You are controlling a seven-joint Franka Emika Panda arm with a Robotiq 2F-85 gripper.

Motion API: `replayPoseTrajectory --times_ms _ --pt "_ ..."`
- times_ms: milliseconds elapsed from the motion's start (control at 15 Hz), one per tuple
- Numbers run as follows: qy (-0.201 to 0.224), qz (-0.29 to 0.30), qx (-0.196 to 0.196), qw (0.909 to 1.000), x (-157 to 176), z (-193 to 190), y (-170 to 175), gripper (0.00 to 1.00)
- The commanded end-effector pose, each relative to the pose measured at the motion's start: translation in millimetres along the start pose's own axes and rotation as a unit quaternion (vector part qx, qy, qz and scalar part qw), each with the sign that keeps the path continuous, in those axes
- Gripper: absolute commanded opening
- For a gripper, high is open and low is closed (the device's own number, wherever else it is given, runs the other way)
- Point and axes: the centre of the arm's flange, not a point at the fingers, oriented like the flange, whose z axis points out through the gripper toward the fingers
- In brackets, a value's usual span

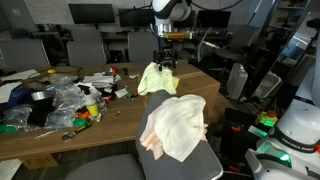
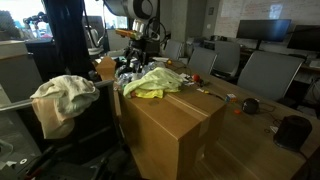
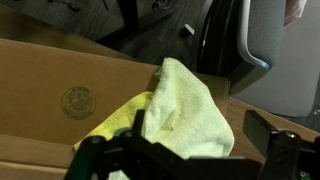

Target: Move all the clothes from the box to the backrest of the chair

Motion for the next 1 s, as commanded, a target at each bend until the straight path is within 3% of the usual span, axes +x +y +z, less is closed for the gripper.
replayPoseTrajectory --times_ms 0,933 --pt "-0.014 0.003 0.023 0.9996 18.5 5.0 10.8 1.00" --pt "0.059 0.041 0.023 0.9972 59.2 38.3 40.7 1.00"
